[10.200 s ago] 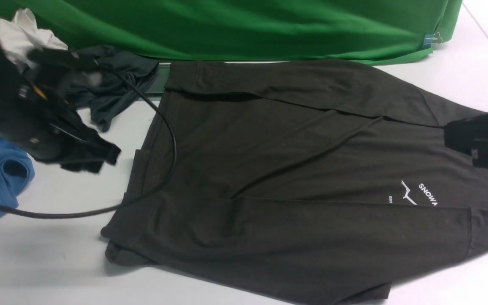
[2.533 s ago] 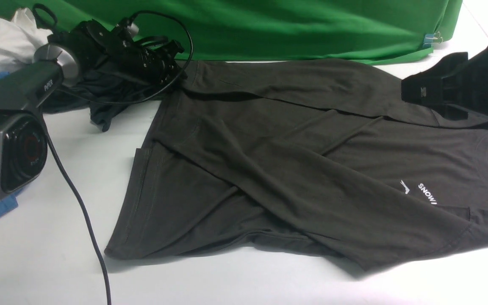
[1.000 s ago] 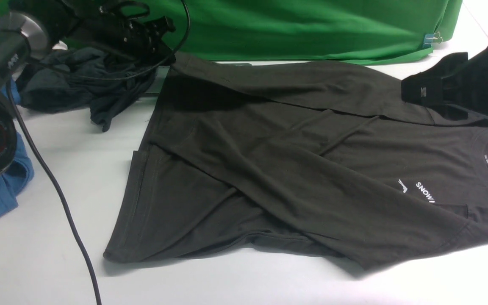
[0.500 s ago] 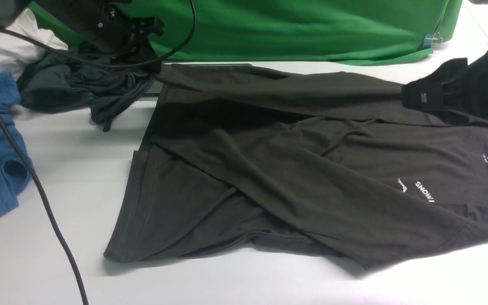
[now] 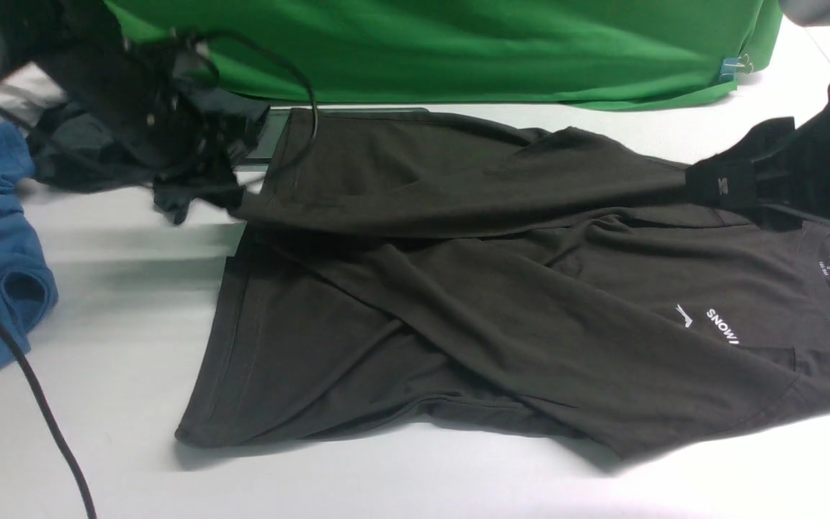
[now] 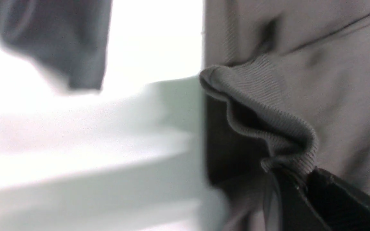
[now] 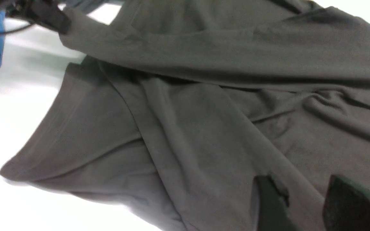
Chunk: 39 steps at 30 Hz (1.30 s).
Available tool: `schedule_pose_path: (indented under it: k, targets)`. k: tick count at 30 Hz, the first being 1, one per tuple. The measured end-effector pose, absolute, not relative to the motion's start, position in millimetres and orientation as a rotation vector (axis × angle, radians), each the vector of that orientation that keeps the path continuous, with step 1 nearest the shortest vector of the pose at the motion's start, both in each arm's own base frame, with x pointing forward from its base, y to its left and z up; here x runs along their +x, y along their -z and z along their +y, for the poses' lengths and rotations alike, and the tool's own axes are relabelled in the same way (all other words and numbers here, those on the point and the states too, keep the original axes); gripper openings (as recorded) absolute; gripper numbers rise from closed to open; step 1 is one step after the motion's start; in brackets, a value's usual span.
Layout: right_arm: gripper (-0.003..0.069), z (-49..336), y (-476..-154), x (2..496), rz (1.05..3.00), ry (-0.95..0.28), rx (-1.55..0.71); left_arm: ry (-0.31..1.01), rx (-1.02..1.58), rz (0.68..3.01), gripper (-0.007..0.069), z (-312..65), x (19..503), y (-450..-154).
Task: Fold a long-sleeved shirt on a white desktop.
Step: 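Fold the left side of the dark shirt inward over its body with the left gripper, then grasp the near edge of the shirt at its hem and shoulder corners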
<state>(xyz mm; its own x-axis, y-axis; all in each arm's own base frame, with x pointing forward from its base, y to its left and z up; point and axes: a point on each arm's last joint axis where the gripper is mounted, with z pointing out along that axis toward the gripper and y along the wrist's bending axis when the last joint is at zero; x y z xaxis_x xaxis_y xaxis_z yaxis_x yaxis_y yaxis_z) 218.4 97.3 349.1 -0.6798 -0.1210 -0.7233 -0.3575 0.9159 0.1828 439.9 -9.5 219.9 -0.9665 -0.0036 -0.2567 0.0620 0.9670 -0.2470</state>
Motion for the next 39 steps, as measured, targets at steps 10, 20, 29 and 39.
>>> schedule_pose_path:
  k: [10,20,29,39]
  targets:
    - [0.0242,95.1,-332.7,213.7,2.367,-0.331,-0.467,0.226,0.058,2.972,0.0518,-1.0,409.9,-243.6]
    - [0.0285,89.3,-278.1,199.2,2.53,-0.3,-0.5,0.358,-0.05,3.064,0.068,-10.8,312.1,-241.2]
    - [0.0499,89.5,-276.9,199.8,2.52,-0.302,-0.495,0.451,-0.258,3.064,0.067,-17.7,249.9,-193.2]
    - [0.0519,90.0,-278.3,201.7,2.491,-0.3,-0.501,0.564,-0.338,2.986,0.0575,-23.6,258.3,-156.7]
